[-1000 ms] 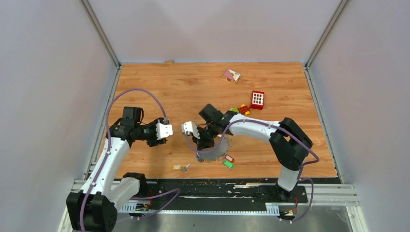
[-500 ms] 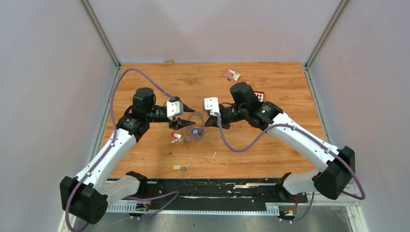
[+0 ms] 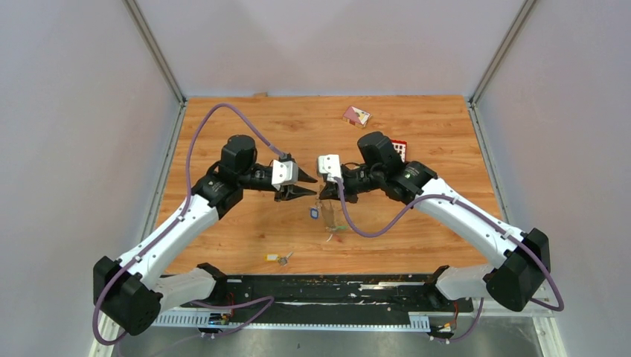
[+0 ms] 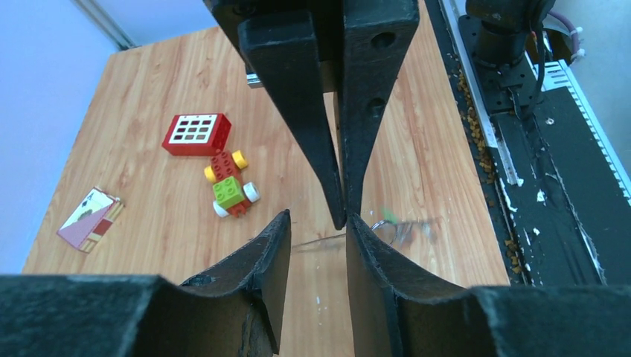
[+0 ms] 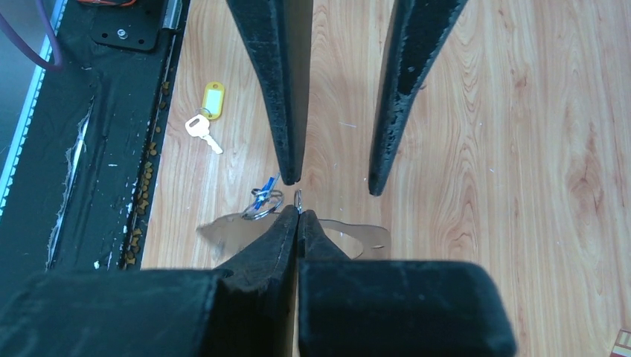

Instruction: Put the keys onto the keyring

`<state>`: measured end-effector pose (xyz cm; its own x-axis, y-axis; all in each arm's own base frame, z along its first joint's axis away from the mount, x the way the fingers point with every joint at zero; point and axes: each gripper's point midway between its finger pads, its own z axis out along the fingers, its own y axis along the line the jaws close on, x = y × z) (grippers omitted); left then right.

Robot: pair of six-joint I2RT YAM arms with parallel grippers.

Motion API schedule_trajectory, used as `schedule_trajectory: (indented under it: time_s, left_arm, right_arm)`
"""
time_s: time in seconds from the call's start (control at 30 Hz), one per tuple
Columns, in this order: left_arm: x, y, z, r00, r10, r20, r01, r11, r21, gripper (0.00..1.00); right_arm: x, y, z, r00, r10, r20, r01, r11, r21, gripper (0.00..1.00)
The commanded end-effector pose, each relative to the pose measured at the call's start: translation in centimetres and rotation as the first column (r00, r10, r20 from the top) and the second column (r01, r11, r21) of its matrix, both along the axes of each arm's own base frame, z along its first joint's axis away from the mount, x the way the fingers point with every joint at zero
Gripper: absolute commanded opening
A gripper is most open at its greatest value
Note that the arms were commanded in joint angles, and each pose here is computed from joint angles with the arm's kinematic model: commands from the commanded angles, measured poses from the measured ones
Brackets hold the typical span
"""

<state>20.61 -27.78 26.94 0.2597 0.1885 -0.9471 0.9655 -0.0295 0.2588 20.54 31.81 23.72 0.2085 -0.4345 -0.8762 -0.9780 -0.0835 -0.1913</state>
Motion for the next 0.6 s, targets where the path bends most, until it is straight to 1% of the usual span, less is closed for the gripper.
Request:
schedule_trajectory:
  time_s: [0.0,0.3,0.5,0.57]
  left_arm:
    - [0.0,-0.4,-0.3,1.000,0.003,-0.001,-0.003,1.000,0.003,0.40]
    - [0.5,-0.4,-2.2,0.999,0.035,-0.012,-0.034,0.998,0.045,0.35]
    - [0.1,-0.7,-2.5,1.000,0.014,-0.025,-0.013,0.999,0.051,0.34]
    - [0.2,-0.8,-2.7,1.000,0.016,-0.024,-0.015,0.998,0.055,0.33]
  right_arm:
    - [0.4,0.4,2.9,0.997,0.004,0.072,-0.011,0.995,0.095,0.00]
    - [0.7,0.1,3.2,0.997,-0.016,0.071,0.008,0.994,0.113,0.00]
    - [0.8,0.1,3.2,0.997,-0.024,0.069,0.016,0.993,0.115,0.00]
    - [0.8,0.1,3.1,0.998,-0.023,0.066,0.015,0.993,0.114,0.00]
